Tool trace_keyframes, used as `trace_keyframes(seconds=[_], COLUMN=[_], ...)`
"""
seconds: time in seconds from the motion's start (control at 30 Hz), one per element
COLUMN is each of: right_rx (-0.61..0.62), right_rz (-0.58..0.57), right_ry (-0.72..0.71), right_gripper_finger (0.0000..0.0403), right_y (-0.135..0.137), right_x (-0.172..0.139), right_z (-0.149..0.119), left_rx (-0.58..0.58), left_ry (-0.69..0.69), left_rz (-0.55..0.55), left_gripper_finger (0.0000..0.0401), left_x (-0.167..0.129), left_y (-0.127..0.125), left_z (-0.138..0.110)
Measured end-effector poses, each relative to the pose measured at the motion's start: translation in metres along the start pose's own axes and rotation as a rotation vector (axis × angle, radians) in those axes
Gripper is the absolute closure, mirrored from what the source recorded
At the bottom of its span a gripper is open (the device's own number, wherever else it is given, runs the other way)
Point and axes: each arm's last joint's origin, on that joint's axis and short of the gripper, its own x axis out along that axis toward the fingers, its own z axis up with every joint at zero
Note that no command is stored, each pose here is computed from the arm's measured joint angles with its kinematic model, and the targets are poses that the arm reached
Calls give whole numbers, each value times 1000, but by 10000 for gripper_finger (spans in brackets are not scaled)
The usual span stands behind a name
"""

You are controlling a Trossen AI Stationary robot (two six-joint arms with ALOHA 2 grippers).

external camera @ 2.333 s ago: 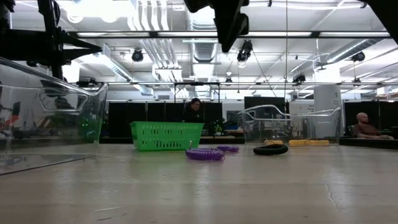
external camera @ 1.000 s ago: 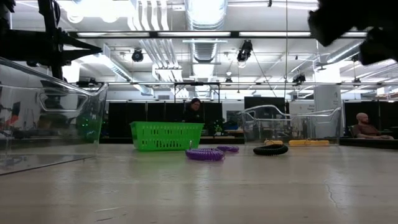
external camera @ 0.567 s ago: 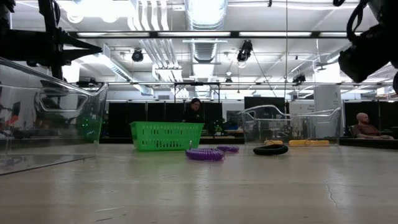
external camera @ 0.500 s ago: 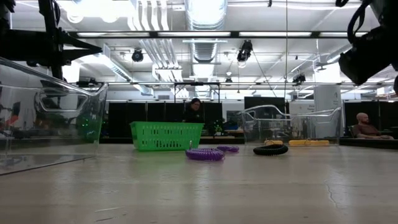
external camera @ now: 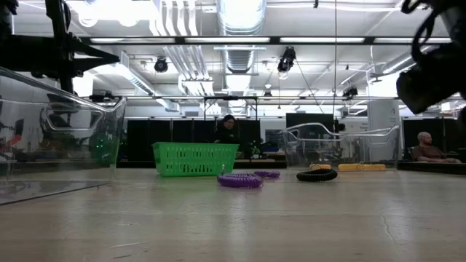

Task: Sort spring keychains
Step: Put the bottom black spring keychain into the green bin

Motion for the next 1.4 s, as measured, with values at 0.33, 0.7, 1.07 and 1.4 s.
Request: trace_keyframes(seconds=[0.33, 0.7, 1.07, 1.4], right_rx=[-46, -35, -41, -88], right_rz=[-55, -79, -68, -52], right_ry=[29, 2, 18, -43], right_gripper_finger=[184, 260, 390, 393], right_y=[13, 9, 9, 25], right_x=[17, 18, 17, -12], right_z=[-8, -9, -8, 7], left_rx=[-10, -7, -2, 0], left_ry=[-1, 1, 4, 4], left_rz=[2, 8, 14, 16], left_gripper_finger=[401, 401, 401, 401], left_x=[0, 0, 0, 0], left_y=[0, 1, 2, 2], left_z=[0, 0, -1, -1])
